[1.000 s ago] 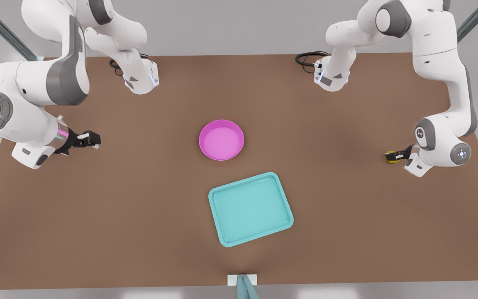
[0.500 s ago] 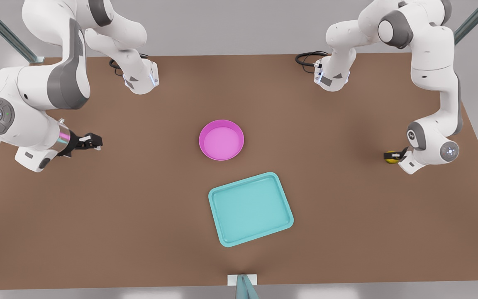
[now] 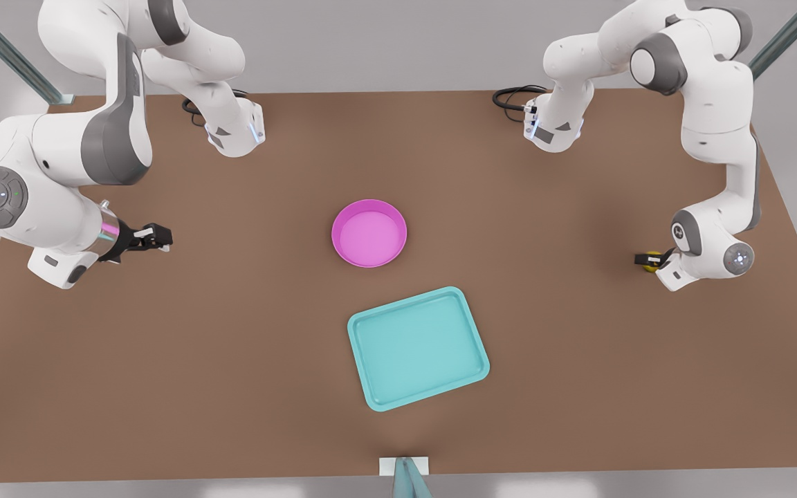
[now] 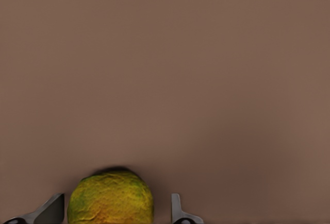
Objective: Place the orange on the plate with the left arm and the plate on the tray with the right arm
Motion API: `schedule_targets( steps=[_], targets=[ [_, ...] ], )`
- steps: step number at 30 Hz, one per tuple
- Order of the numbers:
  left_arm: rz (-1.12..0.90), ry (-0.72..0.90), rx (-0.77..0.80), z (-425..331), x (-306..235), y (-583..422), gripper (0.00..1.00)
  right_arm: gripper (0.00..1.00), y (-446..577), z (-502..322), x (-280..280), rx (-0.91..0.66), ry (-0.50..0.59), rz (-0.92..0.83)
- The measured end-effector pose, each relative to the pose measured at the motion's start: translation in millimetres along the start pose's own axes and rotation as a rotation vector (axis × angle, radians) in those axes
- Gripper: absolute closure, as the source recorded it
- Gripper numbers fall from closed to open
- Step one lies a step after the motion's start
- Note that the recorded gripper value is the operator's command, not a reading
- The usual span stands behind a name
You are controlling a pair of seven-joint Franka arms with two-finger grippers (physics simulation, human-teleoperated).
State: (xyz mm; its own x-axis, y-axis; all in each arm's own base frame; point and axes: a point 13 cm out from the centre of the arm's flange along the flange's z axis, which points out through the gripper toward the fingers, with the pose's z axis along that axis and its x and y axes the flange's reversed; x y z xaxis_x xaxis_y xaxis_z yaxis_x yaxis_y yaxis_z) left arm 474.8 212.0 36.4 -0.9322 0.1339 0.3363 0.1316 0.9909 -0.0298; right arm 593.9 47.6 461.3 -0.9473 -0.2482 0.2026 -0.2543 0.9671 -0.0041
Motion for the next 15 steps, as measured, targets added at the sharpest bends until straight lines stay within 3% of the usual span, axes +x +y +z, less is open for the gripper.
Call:
schedule_targets(
  steps=[1, 2, 4, 8, 11, 15],
  targets=[
    [0.005, -0.001, 0.0, 0.3, -0.2, 0.2, 0.0, 0.0, 0.1, 0.5, -0.1, -0.001, 0.001, 0.0],
    [0.009, -0.002, -0.001, 0.4, -0.4, 0.5, 0.09, 0.0, -0.1, 2.3, -0.8, -0.005, 0.003, 0.001],
    [0.017, -0.002, -0.002, 0.7, -0.5, 0.5, 0.16, 0.0, -1.2, 4.4, -1.5, -0.013, 0.006, 0.003],
    [0.032, -0.003, -0.002, 0.4, -1.1, 0.1, 0.18, 0.0, -0.3, 4.4, -1.8, -0.019, 0.005, 0.003],
    [0.04, -0.004, -0.004, 0.2, -1.6, 0.3, 0.29, 0.0, 0.1, 4.3, -1.7, -0.02, 0.005, 0.002],
    [0.047, -0.005, -0.007, 0.2, -2.1, 0.9, 0.29, 0.0, 0.3, 4.7, -2.1, -0.021, 0.006, 0.001]
  ],
)
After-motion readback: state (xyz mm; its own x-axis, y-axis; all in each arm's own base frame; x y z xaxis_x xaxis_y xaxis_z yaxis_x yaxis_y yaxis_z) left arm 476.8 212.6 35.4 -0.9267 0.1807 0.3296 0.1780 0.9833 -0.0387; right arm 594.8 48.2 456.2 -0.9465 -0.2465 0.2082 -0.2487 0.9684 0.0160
